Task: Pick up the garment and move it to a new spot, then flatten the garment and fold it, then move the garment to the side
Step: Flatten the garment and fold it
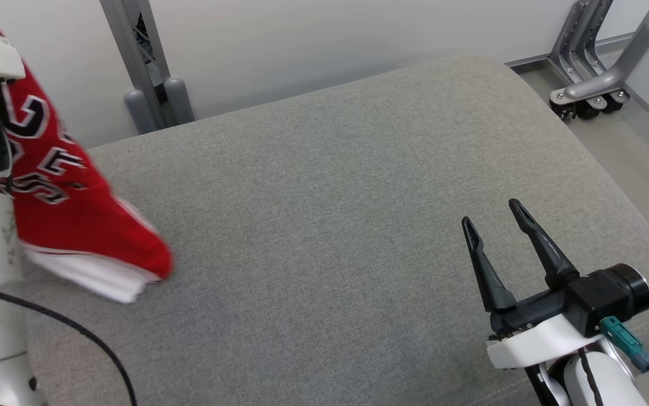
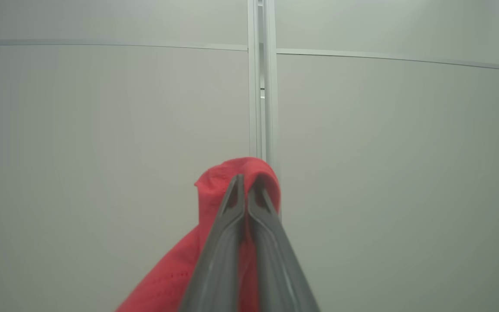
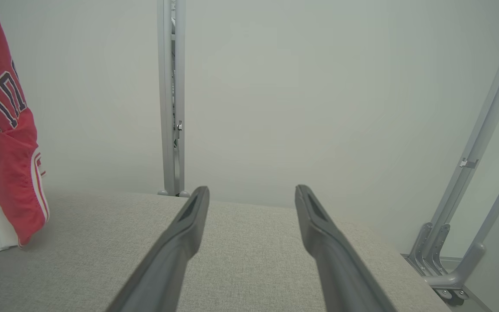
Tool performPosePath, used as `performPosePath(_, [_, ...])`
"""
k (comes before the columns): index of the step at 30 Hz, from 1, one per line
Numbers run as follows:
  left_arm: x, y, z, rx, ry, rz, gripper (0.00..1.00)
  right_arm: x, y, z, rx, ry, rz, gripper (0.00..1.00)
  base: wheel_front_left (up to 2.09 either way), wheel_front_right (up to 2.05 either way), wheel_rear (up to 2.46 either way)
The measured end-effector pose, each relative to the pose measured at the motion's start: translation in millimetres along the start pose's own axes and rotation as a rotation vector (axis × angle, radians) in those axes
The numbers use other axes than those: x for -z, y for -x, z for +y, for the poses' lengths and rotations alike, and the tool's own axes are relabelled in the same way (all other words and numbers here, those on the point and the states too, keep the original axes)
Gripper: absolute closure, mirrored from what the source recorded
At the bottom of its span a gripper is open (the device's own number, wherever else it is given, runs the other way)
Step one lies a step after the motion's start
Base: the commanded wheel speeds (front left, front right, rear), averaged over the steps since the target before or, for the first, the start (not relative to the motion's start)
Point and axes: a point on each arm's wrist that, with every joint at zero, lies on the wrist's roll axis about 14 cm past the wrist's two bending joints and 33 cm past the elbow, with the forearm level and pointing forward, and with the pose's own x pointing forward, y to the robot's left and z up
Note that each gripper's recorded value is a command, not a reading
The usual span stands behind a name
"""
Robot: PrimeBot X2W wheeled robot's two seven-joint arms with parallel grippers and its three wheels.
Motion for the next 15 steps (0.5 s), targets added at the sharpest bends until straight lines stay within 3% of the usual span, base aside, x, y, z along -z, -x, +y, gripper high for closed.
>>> performPosePath(2, [-1, 0, -8, 0.006, 0.004, -0.005, 1.00, 0, 0, 0, 0.001, -0.002, 0.000, 0.00, 0.00, 0.00, 0.00])
performPosePath(5, [25, 18, -44, 0.091, 0.037, 0.074, 1.00, 0, 1, 1, 0.005, -0.007, -0.001, 0.00, 0.00, 0.00, 0.00])
performPosePath(12, [99, 85, -121, 0.246, 0.229, 0.353, 1.00, 2, 5, -3, 0.027, -0.018, 0.007, 0.00, 0.00, 0.00, 0.00])
performPosePath(15, [130, 128, -157, 0.282, 0.468, 0.548, 1.00, 3, 7, -5, 0.036, -0.020, 0.012, 0.00, 0.00, 0.00, 0.00])
